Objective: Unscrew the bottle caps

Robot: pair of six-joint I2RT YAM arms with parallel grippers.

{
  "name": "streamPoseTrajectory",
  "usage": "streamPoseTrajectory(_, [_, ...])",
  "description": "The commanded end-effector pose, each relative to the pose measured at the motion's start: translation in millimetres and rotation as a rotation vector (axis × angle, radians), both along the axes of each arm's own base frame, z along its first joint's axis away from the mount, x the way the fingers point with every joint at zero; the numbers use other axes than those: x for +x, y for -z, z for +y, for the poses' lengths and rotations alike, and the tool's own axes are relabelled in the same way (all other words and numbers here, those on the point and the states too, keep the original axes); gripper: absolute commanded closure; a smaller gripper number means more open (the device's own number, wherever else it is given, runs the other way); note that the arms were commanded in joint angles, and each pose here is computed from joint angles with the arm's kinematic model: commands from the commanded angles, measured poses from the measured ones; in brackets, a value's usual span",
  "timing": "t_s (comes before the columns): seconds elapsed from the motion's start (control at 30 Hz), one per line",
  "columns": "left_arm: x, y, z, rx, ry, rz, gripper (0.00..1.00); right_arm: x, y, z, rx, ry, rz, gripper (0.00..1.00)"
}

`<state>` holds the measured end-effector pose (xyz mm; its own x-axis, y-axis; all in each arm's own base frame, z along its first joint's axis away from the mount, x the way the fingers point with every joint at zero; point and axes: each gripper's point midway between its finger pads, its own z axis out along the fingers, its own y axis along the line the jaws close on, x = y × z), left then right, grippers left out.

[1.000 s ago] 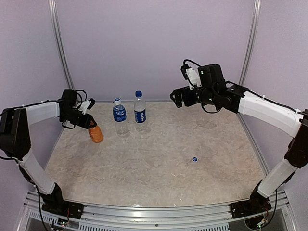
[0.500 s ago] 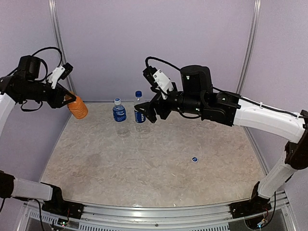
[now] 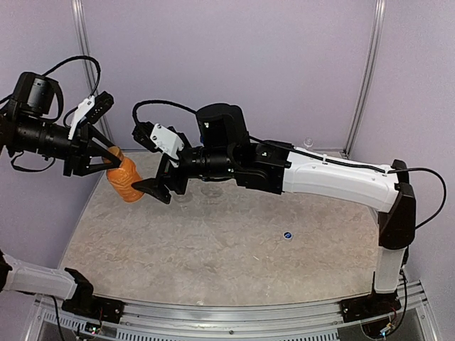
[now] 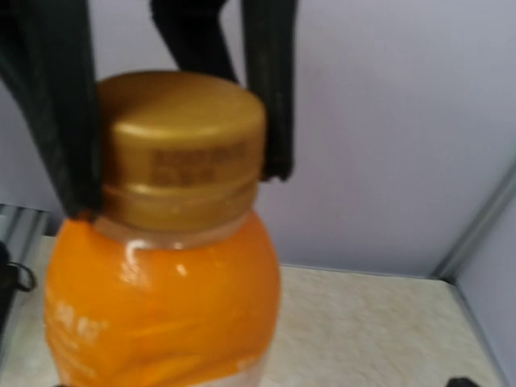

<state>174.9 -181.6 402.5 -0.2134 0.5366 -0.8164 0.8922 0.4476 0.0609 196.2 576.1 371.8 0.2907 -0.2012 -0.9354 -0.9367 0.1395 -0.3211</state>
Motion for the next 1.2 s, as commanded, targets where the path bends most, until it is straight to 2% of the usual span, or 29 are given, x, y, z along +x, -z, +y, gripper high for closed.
streamPoseTrajectory(0.0, [-32.4, 17.4, 5.2, 0.039, 0.037, 0.16, 1.0, -20.4, 20.2, 10.1, -0.008, -0.127, 0.06, 0.01])
streamPoseTrajectory(0.2, [-31.4, 9.9, 3.6, 0.022, 0.039, 0.135, 1.0, -24.2, 30.1, 18.3, 0.007, -0.163, 0.081, 0.04])
streamPoseTrajectory(0.27, [-32.3, 6.4, 3.7, 0.015, 0.042, 0.125, 1.0, -23.8, 31.1, 20.4, 0.015, -0.164, 0.088, 0.08])
streamPoseTrajectory(0.33, [-33.4, 4.6, 2.9, 0.006, 0.046, 0.127, 1.0, -23.9, 32.0, 21.2, 0.018, -0.167, 0.093, 0.16])
streamPoseTrajectory(0.47, [-34.4, 3.9, 2.5, -0.001, 0.047, 0.13, 1.0, -26.4, 30.0, 21.1, 0.03, -0.181, 0.108, 0.4])
streamPoseTrajectory(0.53, [-34.4, 4.9, 2.2, -0.001, 0.047, 0.134, 1.0, -25.6, 23.4, 19.1, 0.056, -0.174, 0.107, 0.47])
streamPoseTrajectory(0.57, [-34.0, 4.3, 1.8, -0.006, 0.044, 0.136, 0.96, -25.5, 21.3, 17.6, 0.067, -0.169, 0.108, 0.48])
streamPoseTrajectory(0.6, [-33.1, 3.3, 1.8, -0.013, 0.035, 0.135, 0.75, -24.5, 18.6, 15.8, 0.082, -0.161, 0.107, 0.5])
streamPoseTrajectory(0.63, [-30.7, 1.4, 1.5, -0.023, 0.024, 0.128, 0.38, -23.7, 15.8, 14.5, 0.099, -0.15, 0.107, 0.52])
streamPoseTrajectory(0.67, [-28.2, -0.8, 1.6, -0.035, 0.007, 0.119, 0.14, -22.2, 12.3, 12.6, 0.119, -0.138, 0.109, 0.55])
streamPoseTrajectory(0.7, [-26.6, -3.2, 1.7, -0.046, -0.002, 0.106, 0.04, -20.3, 7.0, 10.5, 0.146, -0.124, 0.11, 0.58])
streamPoseTrajectory(0.93, [-17.8, -3.4, 5.6, -0.169, -0.112, 0.052, 0.01, -14.2, -28.6, -2.2, 0.382, -0.036, 0.129, 0.59])
streamPoseTrajectory(1.07, [5.5, 7.8, 4.0, -0.214, -0.239, 0.125, 0.01, -23.5, -31.7, 0.6, 0.438, -0.019, 0.097, 0.59])
streamPoseTrajectory(1.17, [7.7, 4.0, -7.2, -0.265, -0.203, 0.141, 0.01, -25.3, -30.4, 3.7, 0.447, -0.016, 0.097, 0.59])
